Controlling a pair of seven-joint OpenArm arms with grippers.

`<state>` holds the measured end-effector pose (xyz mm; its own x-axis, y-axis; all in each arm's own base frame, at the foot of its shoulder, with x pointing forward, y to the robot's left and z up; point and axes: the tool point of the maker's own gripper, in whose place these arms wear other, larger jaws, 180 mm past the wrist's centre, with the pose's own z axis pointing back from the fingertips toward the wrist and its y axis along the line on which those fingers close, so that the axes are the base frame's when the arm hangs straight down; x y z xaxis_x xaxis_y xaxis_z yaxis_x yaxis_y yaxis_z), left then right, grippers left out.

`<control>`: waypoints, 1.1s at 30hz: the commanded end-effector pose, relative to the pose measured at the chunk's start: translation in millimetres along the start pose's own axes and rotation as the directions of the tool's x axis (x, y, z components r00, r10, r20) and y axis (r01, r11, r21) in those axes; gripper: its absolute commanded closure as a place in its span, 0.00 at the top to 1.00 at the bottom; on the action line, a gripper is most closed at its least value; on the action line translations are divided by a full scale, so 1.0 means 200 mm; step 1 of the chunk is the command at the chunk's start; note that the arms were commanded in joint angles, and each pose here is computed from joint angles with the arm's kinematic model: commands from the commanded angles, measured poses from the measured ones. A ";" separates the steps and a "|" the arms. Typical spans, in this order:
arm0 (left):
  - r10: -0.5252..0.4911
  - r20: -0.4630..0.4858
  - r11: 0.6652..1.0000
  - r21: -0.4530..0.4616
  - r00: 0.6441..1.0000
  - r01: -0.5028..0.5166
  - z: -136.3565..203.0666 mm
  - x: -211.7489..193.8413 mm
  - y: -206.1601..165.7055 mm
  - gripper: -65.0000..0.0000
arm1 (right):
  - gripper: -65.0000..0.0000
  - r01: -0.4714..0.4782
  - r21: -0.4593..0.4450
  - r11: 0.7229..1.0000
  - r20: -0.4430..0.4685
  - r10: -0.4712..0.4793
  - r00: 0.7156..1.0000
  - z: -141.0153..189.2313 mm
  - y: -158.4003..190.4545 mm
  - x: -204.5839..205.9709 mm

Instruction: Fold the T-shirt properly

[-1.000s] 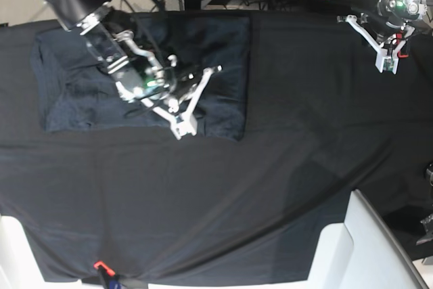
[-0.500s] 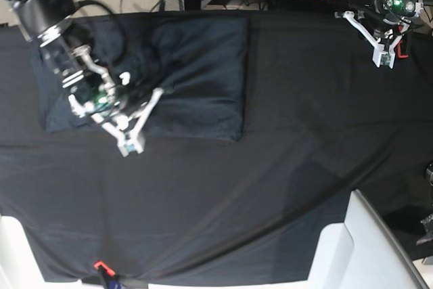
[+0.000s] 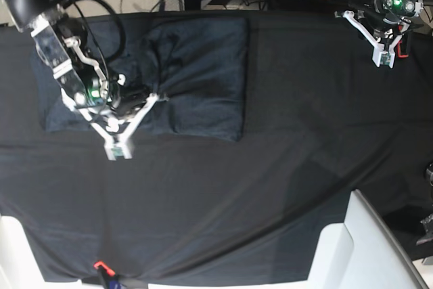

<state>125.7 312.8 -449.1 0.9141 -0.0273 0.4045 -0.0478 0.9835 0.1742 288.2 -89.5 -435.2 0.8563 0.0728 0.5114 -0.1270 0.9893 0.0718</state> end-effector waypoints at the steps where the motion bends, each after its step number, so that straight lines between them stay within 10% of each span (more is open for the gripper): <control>1: -0.015 0.022 1.000 0.014 1.000 0.014 0.02 0.03 0.03 0.00 | 0.00 0.000 0.003 1.000 0.052 0.000 0.999 0.05 0.00 0.10; 13: -0.016 0.023 1.000 0.014 1.000 0.016 0.02 0.04 0.03 0.00 | 0.00 0.066 0.199 0.978 -0.096 -0.047 0.994 0.16 0.41 -0.19; 33: 0.012 -0.030 1.000 0.010 0.999 -0.012 -0.05 -0.04 0.05 0.00 | 0.00 0.198 -0.041 0.979 -0.157 -0.202 0.967 0.10 -0.09 -0.48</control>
<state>116.5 316.9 -466.5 0.9327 0.0083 0.3606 -0.0696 0.9851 0.1575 191.7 -120.8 -475.3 0.9421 -0.1113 0.3163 0.0769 0.9899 0.1192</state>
